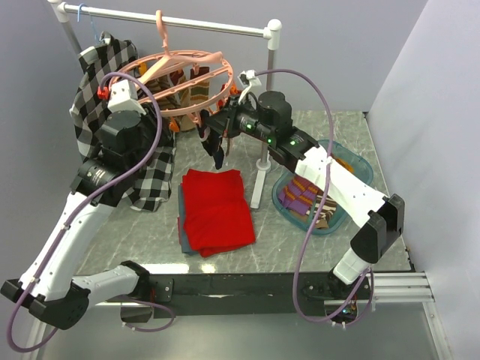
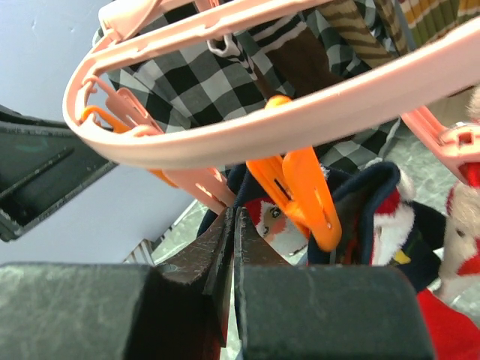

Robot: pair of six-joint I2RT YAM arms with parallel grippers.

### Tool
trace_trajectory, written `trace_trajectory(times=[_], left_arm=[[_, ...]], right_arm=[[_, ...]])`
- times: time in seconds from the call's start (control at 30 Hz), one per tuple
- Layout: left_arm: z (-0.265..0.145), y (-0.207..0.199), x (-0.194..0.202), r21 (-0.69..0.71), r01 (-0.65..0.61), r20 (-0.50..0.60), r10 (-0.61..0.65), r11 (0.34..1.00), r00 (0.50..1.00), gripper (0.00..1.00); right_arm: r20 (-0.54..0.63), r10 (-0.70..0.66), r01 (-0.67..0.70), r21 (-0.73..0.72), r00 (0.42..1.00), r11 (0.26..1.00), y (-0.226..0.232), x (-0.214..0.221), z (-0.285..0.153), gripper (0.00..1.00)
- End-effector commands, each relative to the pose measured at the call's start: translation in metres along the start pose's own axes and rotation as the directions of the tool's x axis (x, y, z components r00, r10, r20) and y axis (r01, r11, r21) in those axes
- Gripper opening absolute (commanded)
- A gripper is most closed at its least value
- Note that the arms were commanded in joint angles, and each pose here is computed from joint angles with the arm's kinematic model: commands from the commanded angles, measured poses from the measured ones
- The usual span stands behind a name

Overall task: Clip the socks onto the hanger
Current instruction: Open the clamp at the hanger.

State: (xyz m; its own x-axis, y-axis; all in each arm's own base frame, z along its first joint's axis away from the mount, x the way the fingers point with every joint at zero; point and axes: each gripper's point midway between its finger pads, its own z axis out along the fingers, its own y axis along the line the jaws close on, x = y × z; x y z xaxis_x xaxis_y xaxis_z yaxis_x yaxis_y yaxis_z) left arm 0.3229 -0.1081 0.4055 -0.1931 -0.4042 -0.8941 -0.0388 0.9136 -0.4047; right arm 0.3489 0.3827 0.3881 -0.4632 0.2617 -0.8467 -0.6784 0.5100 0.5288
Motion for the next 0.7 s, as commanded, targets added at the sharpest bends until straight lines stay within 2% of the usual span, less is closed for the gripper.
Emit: trace_trajectory(times=[0.0,0.07,0.13,0.2,0.27,0.33,0.37,0.6,0.67], left_arm=[[0.005,-0.009,-0.019,0.02,0.03,0.076,-0.031,0.999,0.997,0.36],[0.007,-0.011,-0.018,0.025,0.026,0.073,-0.028,0.999,0.997,0.33],[0.009,-0.013,-0.016,0.029,0.023,0.065,-0.025,0.999,0.998,0.3],[0.009,-0.013,-0.016,0.03,0.018,0.063,-0.02,0.999,0.998,0.23],[0.008,-0.013,-0.018,0.03,0.017,0.067,-0.019,0.999,0.998,0.16],[0.006,-0.015,-0.021,0.038,0.01,0.067,-0.012,0.999,0.998,0.13],[0.006,-0.015,-0.021,0.038,0.008,0.062,-0.01,0.999,0.998,0.1],[0.002,-0.021,-0.02,0.067,0.004,0.032,-0.006,0.998,0.999,0.01],[0.0,-0.024,-0.02,0.084,0.01,0.019,-0.012,0.996,1.0,0.01]], right_arm=[[0.076,-0.05,0.051,-0.01,0.996,0.999,0.011,-0.028,-0.022,0.06],[0.08,-0.061,0.062,-0.006,0.995,0.998,0.011,-0.029,-0.024,0.08],[0.077,-0.077,0.078,-0.003,0.994,0.997,0.011,-0.028,-0.026,0.16],[0.085,-0.097,0.098,-0.01,0.992,0.995,0.014,-0.031,-0.031,0.31],[0.096,-0.128,0.132,-0.036,0.987,0.991,0.021,-0.033,-0.04,0.4],[0.137,-0.17,0.182,-0.076,0.976,0.98,0.032,-0.038,-0.051,0.46],[0.142,-0.182,0.199,-0.119,0.973,0.973,0.04,-0.036,-0.054,0.53],[0.248,-0.292,0.368,-0.369,0.924,0.853,0.105,-0.022,-0.065,0.62],[0.241,-0.31,0.385,-0.397,0.92,0.833,0.112,-0.009,-0.053,0.69]])
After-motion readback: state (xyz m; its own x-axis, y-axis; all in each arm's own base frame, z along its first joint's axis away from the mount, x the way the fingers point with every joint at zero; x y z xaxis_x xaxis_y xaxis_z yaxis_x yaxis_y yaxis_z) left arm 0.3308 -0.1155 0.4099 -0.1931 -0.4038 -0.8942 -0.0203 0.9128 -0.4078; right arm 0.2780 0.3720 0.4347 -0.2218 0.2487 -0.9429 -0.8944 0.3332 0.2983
